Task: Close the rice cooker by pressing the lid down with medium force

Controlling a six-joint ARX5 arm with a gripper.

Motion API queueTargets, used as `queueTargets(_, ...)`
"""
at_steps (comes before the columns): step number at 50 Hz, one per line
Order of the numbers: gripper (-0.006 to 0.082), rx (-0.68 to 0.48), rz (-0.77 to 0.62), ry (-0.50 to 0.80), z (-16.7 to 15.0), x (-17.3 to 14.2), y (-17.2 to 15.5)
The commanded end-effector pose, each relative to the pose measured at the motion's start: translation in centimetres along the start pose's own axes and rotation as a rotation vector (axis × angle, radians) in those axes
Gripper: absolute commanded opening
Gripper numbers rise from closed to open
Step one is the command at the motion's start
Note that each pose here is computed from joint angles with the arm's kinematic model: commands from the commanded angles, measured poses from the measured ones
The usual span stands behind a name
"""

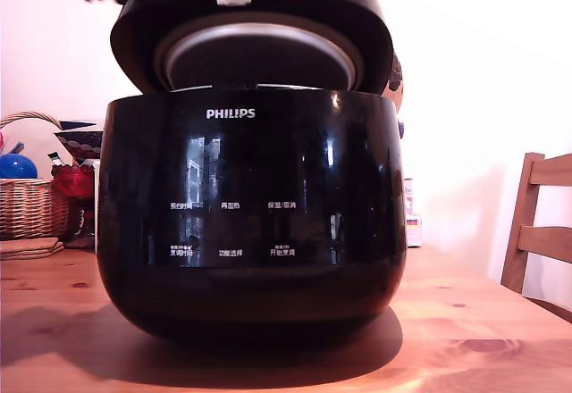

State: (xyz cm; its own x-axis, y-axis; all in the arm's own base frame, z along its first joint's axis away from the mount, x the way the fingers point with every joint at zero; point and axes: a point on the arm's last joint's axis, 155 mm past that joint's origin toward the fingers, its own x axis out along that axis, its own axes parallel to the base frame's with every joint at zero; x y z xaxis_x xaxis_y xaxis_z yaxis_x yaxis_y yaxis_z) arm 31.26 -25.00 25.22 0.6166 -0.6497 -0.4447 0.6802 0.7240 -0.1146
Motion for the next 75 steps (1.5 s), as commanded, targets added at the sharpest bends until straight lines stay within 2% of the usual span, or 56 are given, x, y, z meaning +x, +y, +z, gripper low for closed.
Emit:
queueTargets(1, -0.0019, -0.004, 0.013, 0.014, -2.0, 0.3, 0.3)
queueTargets(8, -0.0019, 0.022, 0.012, -0.059, -2.3, -0.2, 0.2)
queueTargets(23, -0.0019, 0.039, -0.010, -0.101, -4.3, -0.7, -0.7)
queueTargets(35, -0.0019, 0.048, -0.033, -0.067, -7.1, 0.0, -1.5)
queueTargets(63, -0.0019, 0.094, -0.003, -0.005, -14.0, 1.1, -0.9)
queueTargets(75, -0.0019, 0.091, -0.003, 0.030, -15.3, 1.1, -0.9)
